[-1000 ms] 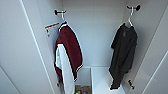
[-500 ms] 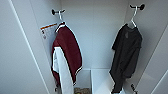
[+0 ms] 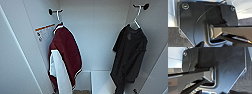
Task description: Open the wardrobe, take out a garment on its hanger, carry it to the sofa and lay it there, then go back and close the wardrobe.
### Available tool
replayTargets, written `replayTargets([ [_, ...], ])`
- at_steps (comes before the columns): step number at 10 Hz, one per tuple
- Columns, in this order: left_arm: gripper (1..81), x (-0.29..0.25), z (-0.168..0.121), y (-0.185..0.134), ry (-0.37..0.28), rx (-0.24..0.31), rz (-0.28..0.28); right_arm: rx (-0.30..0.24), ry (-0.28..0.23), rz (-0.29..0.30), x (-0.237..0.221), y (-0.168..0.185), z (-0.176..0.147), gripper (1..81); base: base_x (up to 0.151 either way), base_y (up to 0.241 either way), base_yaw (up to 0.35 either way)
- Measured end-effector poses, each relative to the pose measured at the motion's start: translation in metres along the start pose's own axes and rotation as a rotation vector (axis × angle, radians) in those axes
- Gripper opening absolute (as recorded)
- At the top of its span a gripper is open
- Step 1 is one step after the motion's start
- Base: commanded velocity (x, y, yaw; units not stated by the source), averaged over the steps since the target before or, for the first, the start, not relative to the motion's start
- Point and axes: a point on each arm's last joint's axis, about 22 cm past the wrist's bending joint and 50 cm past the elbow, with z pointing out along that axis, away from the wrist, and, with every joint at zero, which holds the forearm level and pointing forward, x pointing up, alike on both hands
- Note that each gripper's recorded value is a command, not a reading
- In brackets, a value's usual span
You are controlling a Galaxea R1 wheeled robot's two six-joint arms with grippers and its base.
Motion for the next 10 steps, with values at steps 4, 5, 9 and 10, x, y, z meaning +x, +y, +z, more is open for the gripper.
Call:
replayTargets([
  [4,81.1,0.003,0.0,0.0,0.002,0.0,0.001,0.001,0.005,-0.003,0.005,0.0,0.0,81.1,0.017,0.0,0.0],
  [5,81.1,-0.002,0.0,0.0,-0.002,0.0,-0.001,0.0,0.003,-0.002,0.002,0.0,0.0,81.1,0.0,0.0,0.0],
  [9,81.1,0.007,0.002,0.005,0.001,-0.007,0.027,0.0,0.028,0.011,0.006,0.0,-0.001,81.1,0.0,0.0,0.0],
  [10,81.1,0.02,0.003,0.007,0.012,-0.009,0.058,0.0,0.061,0.026,0.014,0.001,-0.002,81.1,0.0,0.0,0.0],
])
